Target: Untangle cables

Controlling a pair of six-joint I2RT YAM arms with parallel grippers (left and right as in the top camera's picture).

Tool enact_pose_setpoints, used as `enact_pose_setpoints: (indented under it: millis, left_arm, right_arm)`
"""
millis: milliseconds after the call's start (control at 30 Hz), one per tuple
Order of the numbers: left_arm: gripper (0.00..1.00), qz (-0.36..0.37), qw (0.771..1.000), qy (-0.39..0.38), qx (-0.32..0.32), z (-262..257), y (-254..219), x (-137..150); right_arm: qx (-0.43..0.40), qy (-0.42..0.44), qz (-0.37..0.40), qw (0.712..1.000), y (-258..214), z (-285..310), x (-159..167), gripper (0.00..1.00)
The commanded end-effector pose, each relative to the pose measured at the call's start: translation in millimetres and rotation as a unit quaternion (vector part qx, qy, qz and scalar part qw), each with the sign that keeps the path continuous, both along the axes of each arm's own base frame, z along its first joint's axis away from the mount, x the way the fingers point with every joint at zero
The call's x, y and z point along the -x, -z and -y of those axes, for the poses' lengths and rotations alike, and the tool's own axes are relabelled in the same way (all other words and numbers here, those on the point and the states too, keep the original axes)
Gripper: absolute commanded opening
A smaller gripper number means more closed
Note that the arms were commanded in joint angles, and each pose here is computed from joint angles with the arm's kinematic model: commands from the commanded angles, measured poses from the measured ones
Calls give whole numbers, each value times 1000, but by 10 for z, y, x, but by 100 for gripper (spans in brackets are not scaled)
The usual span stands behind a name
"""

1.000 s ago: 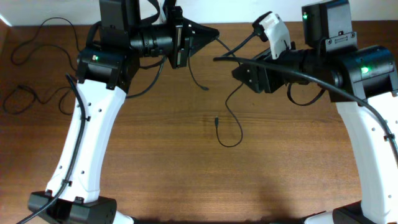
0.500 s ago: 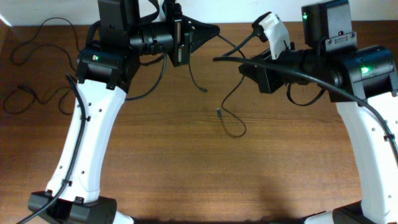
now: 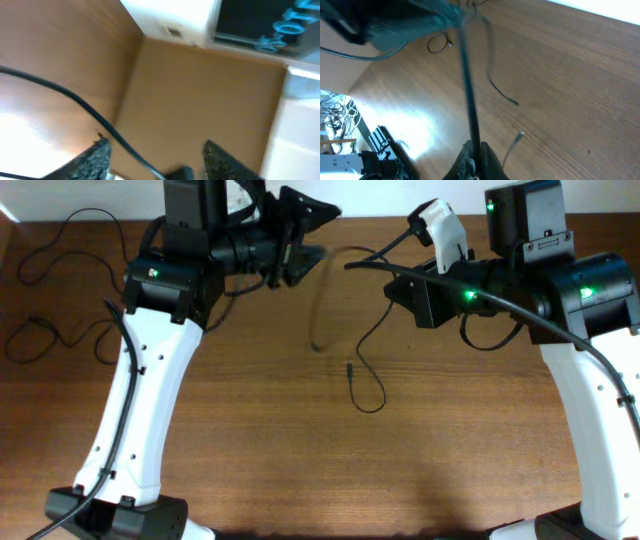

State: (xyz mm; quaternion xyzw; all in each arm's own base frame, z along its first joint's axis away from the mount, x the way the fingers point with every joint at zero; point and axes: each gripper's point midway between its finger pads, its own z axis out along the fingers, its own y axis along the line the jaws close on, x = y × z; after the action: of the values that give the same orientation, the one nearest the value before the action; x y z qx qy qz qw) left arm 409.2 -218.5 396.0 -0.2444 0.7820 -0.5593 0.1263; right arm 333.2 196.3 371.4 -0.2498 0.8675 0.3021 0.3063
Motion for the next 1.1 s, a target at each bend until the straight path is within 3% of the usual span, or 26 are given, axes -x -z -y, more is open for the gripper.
enact_pose_setpoints:
  millis: [0, 300, 567, 733, 867, 1067]
  left_arm:
    - [77, 93, 983, -37, -153, -301, 233, -170]
    - [80, 80, 988, 26, -132, 36, 259, 78]
    - [66, -25, 998, 18, -53, 291, 220, 257]
    - [65, 20, 999, 50, -2, 426, -77, 247]
    - [55, 7, 999, 43, 26, 452, -167, 230]
    - [58, 4, 998, 63, 26, 611, -166, 342]
  right_arm:
    - [-5, -3, -5, 1000, 0, -37, 3, 4]
    - [-5, -3, -4, 1000, -2, -37, 1, 4]
    - [-4, -3, -7, 1000, 5, -35, 9, 4]
    - [-4, -3, -7, 1000, 5, -35, 9, 4]
    - [-4, -3, -7, 1000, 5, -37, 10, 4]
    - [-9, 3, -11, 1000, -2, -38, 2, 4]
